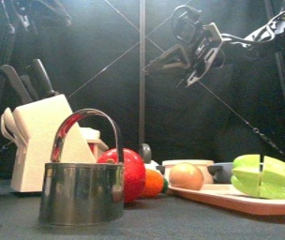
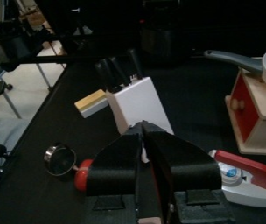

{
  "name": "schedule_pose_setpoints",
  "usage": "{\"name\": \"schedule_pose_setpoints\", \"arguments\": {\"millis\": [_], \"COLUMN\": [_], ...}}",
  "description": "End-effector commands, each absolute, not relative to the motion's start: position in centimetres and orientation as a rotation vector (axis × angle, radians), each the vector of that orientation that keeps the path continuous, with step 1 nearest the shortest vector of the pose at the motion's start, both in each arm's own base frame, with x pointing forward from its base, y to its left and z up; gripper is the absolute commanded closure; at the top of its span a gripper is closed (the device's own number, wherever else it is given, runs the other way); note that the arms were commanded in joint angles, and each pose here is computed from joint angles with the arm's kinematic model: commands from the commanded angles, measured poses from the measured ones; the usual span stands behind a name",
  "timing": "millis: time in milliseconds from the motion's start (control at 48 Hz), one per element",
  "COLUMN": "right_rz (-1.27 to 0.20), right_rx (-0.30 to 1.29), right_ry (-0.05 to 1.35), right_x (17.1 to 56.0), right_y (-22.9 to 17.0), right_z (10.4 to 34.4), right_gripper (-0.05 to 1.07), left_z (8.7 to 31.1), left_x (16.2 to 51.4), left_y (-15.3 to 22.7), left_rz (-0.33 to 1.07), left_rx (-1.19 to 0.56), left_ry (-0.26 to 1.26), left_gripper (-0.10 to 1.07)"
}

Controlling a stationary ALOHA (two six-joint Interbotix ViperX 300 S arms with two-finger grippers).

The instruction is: Grab cleaver

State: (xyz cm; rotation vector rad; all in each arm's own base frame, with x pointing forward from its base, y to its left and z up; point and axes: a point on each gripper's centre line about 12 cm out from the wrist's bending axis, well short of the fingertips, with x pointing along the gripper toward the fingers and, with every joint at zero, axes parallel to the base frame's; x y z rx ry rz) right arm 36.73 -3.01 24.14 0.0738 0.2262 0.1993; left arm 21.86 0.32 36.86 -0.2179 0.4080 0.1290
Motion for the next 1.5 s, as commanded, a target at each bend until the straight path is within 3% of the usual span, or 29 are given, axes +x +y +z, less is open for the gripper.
{"name": "schedule_pose_setpoints", "arguments": {"millis": [0, 104, 271, 521, 667, 833, 1000, 1146, 1479], "right_rz": [0.197, 0.181, 0.163, 0.117, 0.126, 0.155, 0.163, 0.189, 0.202], "right_rx": [0.084, 0.115, 0.159, 0.247, 0.249, 0.242, 0.24, 0.235, 0.23], "right_ry": [0.181, 0.183, 0.186, 0.164, 0.174, 0.19, 0.19, 0.197, 0.205], "right_x": [37.3, 37.7, 38.4, 40.2, 41.0, 41.8, 42.8, 44.2, 46.5], "right_y": [-3.0, -3.2, -3.5, -4.3, -4.0, -3.1, -2.8, -1.9, -1.7], "right_z": [25.6, 25.3, 24.7, 24.6, 24.1, 23.5, 23.3, 22.8, 21.8], "right_gripper": [0.52, 0.52, 0.52, 0.43, 0.39, 0.39, 0.39, 0.4, 0.4], "left_z": [36.4, 34.4, 35.4, 31.9, 31.0, 28.1, 27.3, 25.7, 23.7], "left_x": [22.5, 23.1, 22.9, 21.9, 22.0, 22.2, 21.9, 21.8, 21.2], "left_y": [-0.5, -2.7, -3.8, -2.9, -5.1, -5.8, -8.3, -8.2, -7.8], "left_rz": [0.123, 0.053, 0.024, 0.249, 0.222, 0.386, 0.38, 0.482, 0.529], "left_rx": [-0.217, -0.178, -0.135, -0.231, -0.237, -0.288, -0.252, -0.237, -0.256], "left_ry": [0.503, 0.597, 0.568, 0.754, 0.724, 0.757, 0.732, 0.756, 0.764], "left_gripper": [0.34, 0.23, 0.1, 0.11, 0.11, 0.11, 0.11, 0.11, 0.11]}}
